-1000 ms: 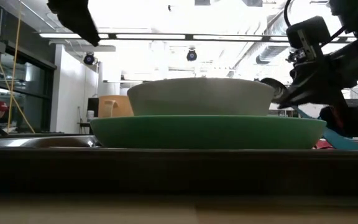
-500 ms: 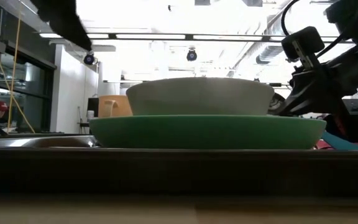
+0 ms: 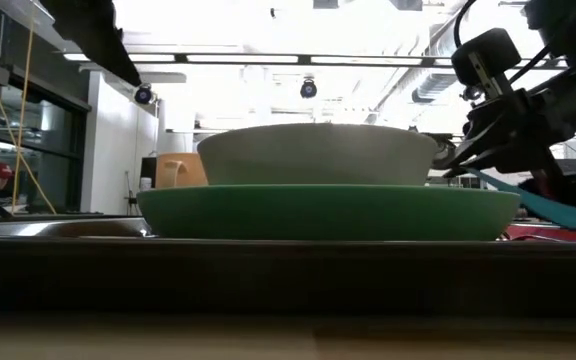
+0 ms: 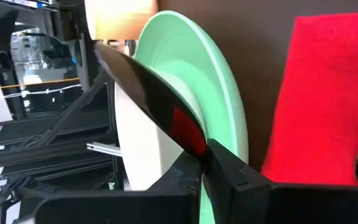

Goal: Set up tray
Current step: Put the blue spoon to the left of the blue fork on the red napkin

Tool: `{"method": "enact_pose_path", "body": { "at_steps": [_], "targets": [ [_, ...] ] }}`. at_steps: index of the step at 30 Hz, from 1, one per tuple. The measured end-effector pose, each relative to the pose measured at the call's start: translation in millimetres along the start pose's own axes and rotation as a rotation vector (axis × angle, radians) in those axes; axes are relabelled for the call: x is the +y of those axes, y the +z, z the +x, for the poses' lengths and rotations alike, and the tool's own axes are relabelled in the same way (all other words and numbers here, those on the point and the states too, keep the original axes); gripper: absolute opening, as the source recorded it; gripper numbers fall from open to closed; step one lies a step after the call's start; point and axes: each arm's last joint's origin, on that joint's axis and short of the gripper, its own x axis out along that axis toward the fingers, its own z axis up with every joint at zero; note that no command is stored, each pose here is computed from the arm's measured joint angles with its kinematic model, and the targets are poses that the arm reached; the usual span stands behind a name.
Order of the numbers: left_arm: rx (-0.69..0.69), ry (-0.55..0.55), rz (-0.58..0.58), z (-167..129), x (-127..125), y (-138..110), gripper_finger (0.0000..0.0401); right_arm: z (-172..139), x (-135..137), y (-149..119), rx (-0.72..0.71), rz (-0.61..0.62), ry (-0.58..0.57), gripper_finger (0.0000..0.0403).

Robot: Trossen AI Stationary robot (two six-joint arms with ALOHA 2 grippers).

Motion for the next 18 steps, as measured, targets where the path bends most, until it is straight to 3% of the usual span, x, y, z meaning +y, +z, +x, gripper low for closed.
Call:
{"method": "enact_pose_path", "body": {
  "at_steps": [9,18],
  "targets": [
    [-0.030,0.000,0.003,9.4,-3.7,-6.1,0.0282,-1.2,-5.2,-4.5,0.015,0.005,-0.047,0.0000],
    [-0.081,-0.072,-0.051,27.6,-10.5,-24.3,0.0282,-1.3,-8.3,-3.9,0.007,0.006,-0.087,0.0000]
  ]
}}
